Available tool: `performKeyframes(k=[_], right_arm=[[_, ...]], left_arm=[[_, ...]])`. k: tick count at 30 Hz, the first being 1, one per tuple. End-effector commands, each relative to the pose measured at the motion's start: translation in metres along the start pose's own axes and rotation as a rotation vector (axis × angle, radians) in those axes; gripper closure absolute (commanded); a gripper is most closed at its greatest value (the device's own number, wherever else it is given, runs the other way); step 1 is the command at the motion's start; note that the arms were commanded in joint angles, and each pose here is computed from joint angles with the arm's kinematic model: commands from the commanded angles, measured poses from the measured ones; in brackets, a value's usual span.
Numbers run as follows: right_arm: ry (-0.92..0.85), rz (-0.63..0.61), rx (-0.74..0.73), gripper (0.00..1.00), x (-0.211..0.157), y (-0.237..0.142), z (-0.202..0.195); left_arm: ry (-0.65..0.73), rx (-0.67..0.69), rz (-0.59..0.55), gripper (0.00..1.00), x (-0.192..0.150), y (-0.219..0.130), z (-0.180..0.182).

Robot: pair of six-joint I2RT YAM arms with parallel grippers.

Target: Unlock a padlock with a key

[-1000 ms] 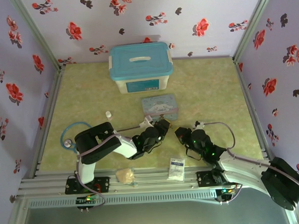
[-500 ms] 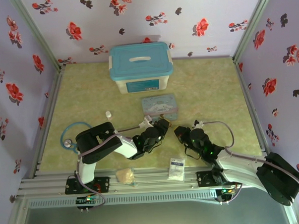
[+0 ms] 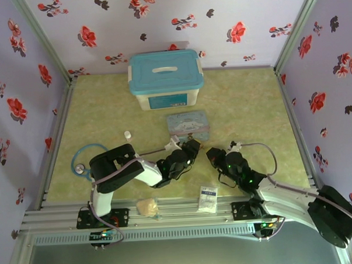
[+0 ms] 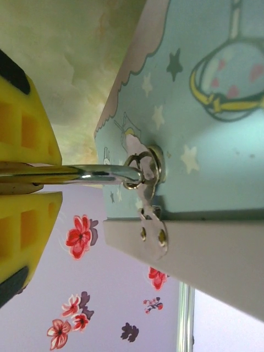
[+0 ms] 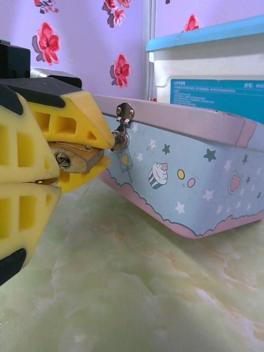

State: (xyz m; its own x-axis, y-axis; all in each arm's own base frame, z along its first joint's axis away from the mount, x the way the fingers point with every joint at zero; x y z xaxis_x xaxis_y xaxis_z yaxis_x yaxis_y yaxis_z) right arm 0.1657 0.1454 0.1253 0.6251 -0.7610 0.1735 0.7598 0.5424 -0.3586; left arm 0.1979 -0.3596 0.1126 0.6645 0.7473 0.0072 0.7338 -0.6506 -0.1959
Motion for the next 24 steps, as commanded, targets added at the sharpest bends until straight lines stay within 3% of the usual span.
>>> performKeyframes(k=[1,7,17,24], right_arm=[[-0.009,-0.054,0.016,1.00,0.006,-0.003,0.010],[0.017,-0.037,0.025,1.00,0.002,0.006,0.004],[0.037,-0.058,0.117,1.00,0.000,0.009,0.029],[0.105,-0.084,0.145,1.00,0.002,0.005,0.019]], left_arm=[[-0.015,-0.045,0.033,1.00,-0.011,0.003,-0.008],[-0.034,-0.073,0.060,1.00,-0.018,0.006,-0.014],[-0.050,-0.081,0.088,1.00,-0.028,0.009,-0.016],[-0.093,-0.094,0.097,1.00,-0.029,0.010,-0.011]])
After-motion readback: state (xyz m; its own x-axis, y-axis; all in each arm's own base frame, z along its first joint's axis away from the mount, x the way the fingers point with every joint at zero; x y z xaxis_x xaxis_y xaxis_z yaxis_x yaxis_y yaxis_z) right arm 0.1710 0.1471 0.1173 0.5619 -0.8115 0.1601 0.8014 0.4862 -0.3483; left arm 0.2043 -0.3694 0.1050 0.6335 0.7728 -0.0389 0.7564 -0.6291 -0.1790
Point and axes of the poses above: each hand's point on the last joint's axis, 136 mm out from that joint toward the fingers, its own y axis out along the fingers, its own z axis along the line the jaws close on, x = y × z, the point moved 8 cm from there along -y, back along the fingers, and after that the axes turned 1 degree about y, right-handed, at the moved point
